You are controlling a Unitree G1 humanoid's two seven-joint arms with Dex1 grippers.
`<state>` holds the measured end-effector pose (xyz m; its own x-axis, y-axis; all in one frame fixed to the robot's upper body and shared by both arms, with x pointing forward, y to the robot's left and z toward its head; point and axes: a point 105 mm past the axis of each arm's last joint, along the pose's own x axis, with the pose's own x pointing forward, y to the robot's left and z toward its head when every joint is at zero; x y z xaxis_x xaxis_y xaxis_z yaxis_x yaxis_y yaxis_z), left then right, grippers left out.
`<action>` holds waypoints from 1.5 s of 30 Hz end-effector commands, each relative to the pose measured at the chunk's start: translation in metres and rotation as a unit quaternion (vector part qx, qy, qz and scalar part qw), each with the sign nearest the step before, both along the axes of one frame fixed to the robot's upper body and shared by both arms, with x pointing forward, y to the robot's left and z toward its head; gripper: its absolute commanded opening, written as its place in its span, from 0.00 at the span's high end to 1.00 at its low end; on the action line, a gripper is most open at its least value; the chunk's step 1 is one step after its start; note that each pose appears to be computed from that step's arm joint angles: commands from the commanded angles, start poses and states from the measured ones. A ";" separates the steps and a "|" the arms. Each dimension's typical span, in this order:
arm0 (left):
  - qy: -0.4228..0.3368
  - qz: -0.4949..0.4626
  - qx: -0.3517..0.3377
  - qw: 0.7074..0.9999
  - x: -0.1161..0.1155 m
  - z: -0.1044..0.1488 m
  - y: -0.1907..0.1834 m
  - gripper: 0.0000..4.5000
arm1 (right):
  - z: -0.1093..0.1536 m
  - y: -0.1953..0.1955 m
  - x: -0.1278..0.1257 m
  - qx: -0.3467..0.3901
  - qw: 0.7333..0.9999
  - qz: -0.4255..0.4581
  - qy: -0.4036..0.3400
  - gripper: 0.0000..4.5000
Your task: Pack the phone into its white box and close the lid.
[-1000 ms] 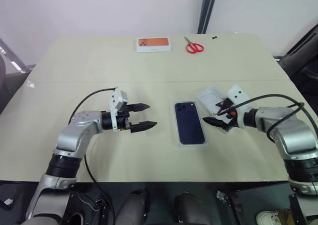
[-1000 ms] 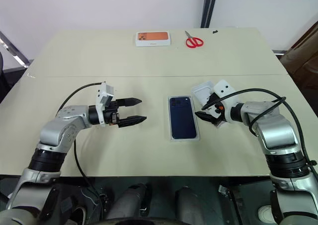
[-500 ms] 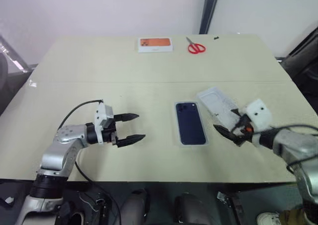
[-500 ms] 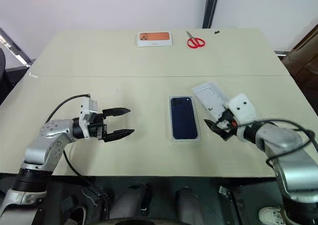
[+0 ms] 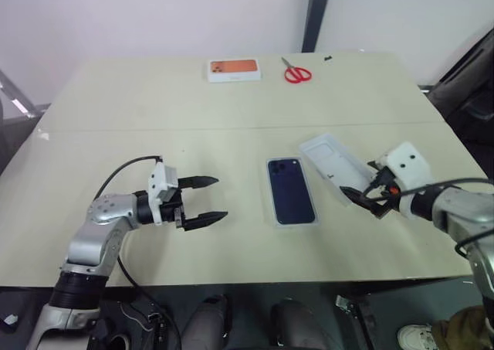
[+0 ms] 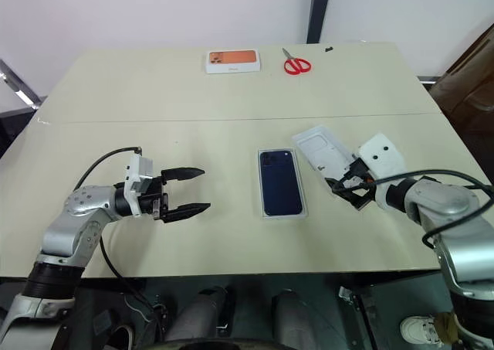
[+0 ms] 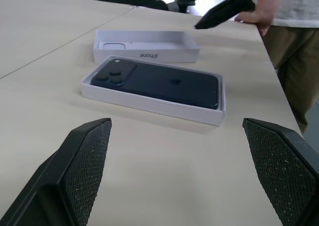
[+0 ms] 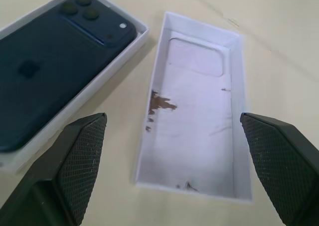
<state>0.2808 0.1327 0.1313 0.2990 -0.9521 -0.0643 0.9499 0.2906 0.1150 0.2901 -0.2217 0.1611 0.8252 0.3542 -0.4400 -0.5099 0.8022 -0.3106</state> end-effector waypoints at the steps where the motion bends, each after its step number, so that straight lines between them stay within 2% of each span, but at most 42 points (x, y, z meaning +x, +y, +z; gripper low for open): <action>1: -0.020 -0.018 0.001 1.000 -0.007 0.004 -0.003 0.02 | -0.002 0.009 0.002 0.001 1.000 0.007 0.018 0.00; 4: -0.017 -0.025 0.000 1.000 -0.011 0.003 -0.004 0.02 | -0.008 0.018 0.003 0.025 0.998 0.003 0.056 0.00; 6: -0.017 -0.027 0.002 0.999 -0.012 0.002 -0.005 0.02 | -0.008 0.025 0.004 0.006 0.998 0.024 0.066 0.00; 12: -0.021 -0.034 0.004 0.999 -0.013 0.001 -0.008 0.02 | -0.015 0.020 0.014 -0.006 0.991 0.008 0.132 0.00; 19: -0.024 -0.040 0.006 0.999 -0.013 0.000 -0.012 0.02 | -0.010 0.024 0.032 0.003 0.988 0.007 0.156 0.00; 30: -0.026 -0.036 0.005 0.999 -0.011 0.000 -0.014 0.02 | -0.027 0.022 0.027 -0.019 0.979 0.005 0.201 0.00; 33: -0.025 -0.034 0.003 0.999 -0.011 -0.001 -0.013 0.00 | -0.027 0.019 0.028 -0.021 0.979 -0.002 0.202 0.20; 39: -0.024 -0.037 0.002 0.999 -0.012 -0.002 -0.014 0.00 | -0.030 0.015 0.032 -0.023 0.979 -0.017 0.203 0.90; 40: -0.024 -0.037 0.003 0.999 -0.012 -0.002 -0.014 0.00 | -0.032 0.014 0.032 -0.025 0.978 -0.020 0.204 0.99; 45: -0.025 -0.035 0.004 0.999 -0.011 -0.002 -0.013 0.00 | -0.035 0.012 0.034 -0.008 0.977 -0.044 0.209 0.99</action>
